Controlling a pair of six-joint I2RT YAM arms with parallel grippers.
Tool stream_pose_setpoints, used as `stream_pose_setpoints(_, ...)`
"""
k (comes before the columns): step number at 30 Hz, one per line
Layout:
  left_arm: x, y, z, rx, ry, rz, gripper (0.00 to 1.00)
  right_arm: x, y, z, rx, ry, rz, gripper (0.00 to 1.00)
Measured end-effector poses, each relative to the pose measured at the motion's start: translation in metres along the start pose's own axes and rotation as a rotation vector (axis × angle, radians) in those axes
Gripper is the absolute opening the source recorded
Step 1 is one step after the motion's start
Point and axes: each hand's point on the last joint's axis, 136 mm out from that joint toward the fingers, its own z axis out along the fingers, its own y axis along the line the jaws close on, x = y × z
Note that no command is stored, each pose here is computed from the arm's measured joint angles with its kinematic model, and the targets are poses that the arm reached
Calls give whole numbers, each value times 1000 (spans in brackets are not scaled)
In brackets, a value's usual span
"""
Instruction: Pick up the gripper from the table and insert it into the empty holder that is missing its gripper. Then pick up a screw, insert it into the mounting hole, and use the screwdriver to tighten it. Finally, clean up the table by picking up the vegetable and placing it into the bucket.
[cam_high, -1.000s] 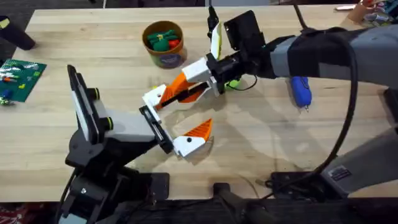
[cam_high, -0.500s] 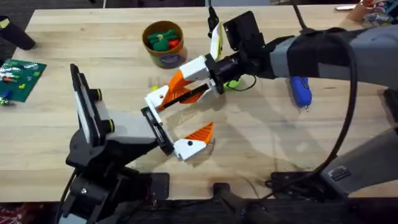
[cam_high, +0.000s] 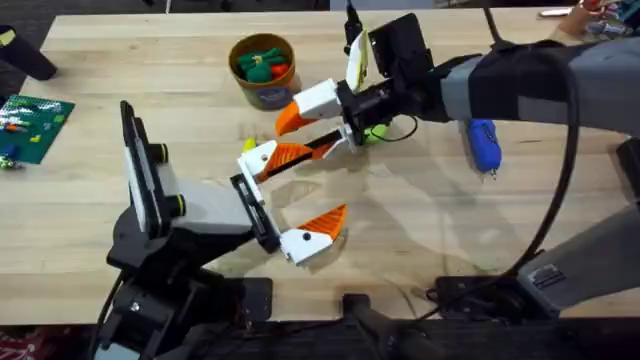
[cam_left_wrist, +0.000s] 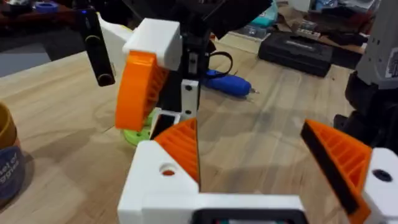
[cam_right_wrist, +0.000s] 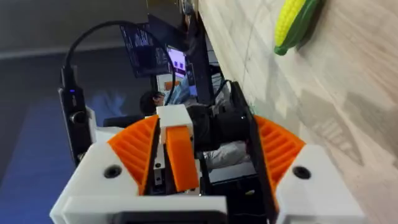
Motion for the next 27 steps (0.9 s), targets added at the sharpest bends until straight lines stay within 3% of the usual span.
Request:
stream_pose_setpoints(7,0,0,0,0,0,1,986,-10,-3,-13,3,-42,-32,987)
stream_pose_setpoints(13,0,0,0,0,0,1,986,-17,-17,-32,42,-94,-45,992)
stream_pose_setpoints(21,0,0,0,3,0,1,986,12,-80,-44,325,-96,152,994)
stream_pose_setpoints(27,0,-1,0,4,0,1,988,20,-82,-65,517,-147,105,995)
